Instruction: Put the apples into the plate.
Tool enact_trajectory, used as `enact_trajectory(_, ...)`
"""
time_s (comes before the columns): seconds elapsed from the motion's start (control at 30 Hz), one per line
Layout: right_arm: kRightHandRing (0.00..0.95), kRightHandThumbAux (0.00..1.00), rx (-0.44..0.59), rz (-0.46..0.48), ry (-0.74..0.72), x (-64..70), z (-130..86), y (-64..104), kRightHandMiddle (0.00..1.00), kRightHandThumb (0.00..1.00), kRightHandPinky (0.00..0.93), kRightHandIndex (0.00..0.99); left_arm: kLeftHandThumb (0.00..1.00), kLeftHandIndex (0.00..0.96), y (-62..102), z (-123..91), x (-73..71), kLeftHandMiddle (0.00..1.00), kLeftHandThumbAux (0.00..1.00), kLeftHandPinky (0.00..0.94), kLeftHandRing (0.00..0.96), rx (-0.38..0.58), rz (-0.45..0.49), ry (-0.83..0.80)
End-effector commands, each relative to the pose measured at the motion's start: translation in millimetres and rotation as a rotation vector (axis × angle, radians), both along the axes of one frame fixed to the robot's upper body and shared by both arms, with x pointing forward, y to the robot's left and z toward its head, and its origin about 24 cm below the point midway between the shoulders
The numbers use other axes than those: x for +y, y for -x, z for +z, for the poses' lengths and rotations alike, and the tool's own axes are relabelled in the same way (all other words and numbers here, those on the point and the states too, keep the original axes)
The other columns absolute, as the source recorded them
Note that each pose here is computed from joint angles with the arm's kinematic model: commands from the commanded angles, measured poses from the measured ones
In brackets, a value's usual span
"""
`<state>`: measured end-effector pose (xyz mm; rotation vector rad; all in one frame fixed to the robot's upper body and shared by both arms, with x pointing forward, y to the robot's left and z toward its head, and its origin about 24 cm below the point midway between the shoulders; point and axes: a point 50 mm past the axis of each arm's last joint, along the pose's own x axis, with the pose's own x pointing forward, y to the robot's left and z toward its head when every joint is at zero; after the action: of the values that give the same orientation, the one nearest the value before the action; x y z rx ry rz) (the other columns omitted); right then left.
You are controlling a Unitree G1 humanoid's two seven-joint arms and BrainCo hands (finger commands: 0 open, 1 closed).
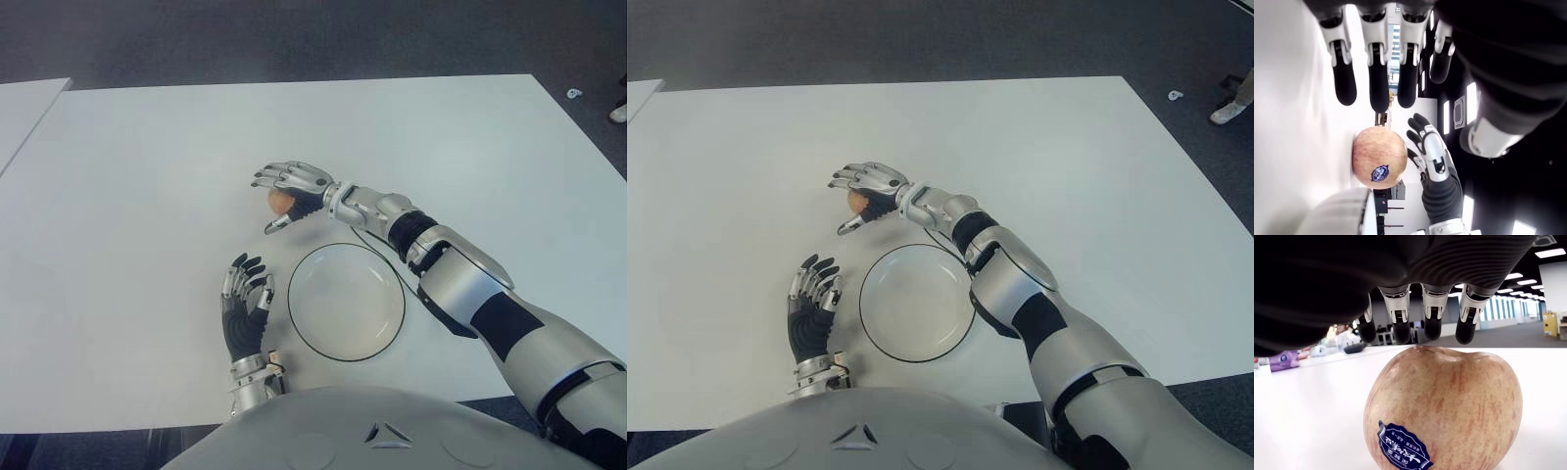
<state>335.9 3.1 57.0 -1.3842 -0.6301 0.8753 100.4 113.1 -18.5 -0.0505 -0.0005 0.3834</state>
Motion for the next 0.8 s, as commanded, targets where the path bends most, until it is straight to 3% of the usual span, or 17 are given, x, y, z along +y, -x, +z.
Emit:
enact_trajectory(0.03, 0.000, 0.184, 0.006, -0.029, 0.019, -0.4, -0.2, -3.2, 0.000, 0.245, 0.000, 0.000, 0.443, 0.201, 12.8, -9.5, -20.0, 0.296, 0.631, 0.338, 0.323, 0.099, 0.041, 0.074)
enact_trajectory(0.37, 0.000, 0.225, 0.017, -0.113, 0.039, -7.4, -0.8, -10.9, 0.000, 0.228, 0.000, 0.000, 0.464, 0.207, 16.1, -10.7, -19.6, 0.308, 0.623, 0.348, 0.331, 0.099, 0.060, 0.083)
enact_trajectory(0.8, 0.000, 0.222, 0.024, -0.141, 0.041, -8.0, -0.6, -13.0, 0.000, 0.224, 0.000, 0.000, 0.447, 0.205, 18.0, -11.6, -21.4, 0.305, 0.611, 0.348, 0.329, 0.107, 0.070, 0.074)
